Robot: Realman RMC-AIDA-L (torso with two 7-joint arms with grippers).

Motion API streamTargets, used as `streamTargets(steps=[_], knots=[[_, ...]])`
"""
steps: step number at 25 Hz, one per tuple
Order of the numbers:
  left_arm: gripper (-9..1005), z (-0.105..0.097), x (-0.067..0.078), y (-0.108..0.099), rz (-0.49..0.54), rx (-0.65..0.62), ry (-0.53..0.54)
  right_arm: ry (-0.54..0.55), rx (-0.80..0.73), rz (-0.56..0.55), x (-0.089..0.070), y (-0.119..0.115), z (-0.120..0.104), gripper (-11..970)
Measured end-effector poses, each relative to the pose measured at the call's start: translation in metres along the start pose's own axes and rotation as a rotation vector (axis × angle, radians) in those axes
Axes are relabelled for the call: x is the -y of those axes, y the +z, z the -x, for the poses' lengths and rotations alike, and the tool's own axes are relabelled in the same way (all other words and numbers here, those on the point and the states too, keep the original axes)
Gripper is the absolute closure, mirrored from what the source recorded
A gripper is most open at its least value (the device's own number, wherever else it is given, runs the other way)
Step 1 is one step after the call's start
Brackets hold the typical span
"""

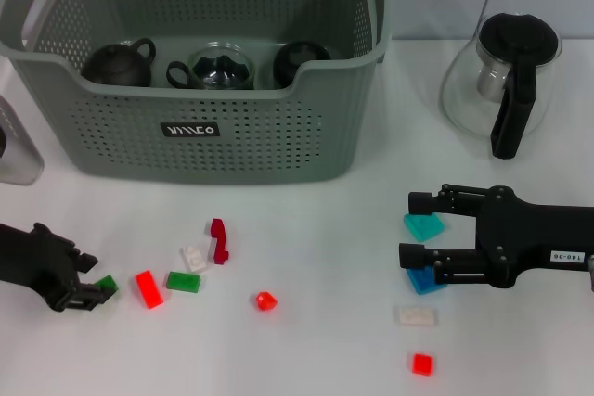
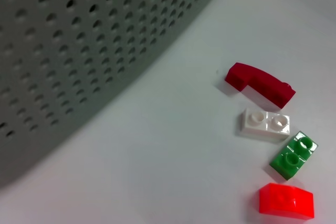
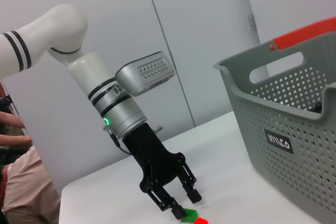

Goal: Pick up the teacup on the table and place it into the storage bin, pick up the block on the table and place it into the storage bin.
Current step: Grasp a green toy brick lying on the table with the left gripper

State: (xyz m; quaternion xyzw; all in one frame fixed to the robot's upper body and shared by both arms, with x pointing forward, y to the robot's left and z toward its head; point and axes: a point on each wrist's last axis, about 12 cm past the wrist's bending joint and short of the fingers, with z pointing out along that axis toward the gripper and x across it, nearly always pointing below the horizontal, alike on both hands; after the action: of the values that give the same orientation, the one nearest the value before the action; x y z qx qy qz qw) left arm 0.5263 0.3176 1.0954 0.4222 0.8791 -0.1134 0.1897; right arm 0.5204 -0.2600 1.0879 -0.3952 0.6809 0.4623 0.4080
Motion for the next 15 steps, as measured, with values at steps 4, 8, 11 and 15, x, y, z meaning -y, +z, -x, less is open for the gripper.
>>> streamTargets(steps=[4,8,11,15], knots=[[506,-0.0007,-0.0001,0.0031,-0.001,-0.018,0.001,0.001,-0.001,0.000,-0.0001,-0.0008,-0.0003,124],[506,-0.0011,-0.0006,0.0046,-0.003,-0.023,-0.002,0.001,-0.001,0.000,-0.0001,-0.0009,-0.0004,124],[506,-0.0009,-0.0025,0.0046,0.013,-0.021,-0.011,0.001,-0.001,-0.001,-0.0001,-0.0010,-0.0004,124],[506,-0.0012,-0.0047,0.0042,0.031,-0.018,-0.030,0.002,-0.001,-0.002,-0.0002,-0.0012,-0.0009,123]])
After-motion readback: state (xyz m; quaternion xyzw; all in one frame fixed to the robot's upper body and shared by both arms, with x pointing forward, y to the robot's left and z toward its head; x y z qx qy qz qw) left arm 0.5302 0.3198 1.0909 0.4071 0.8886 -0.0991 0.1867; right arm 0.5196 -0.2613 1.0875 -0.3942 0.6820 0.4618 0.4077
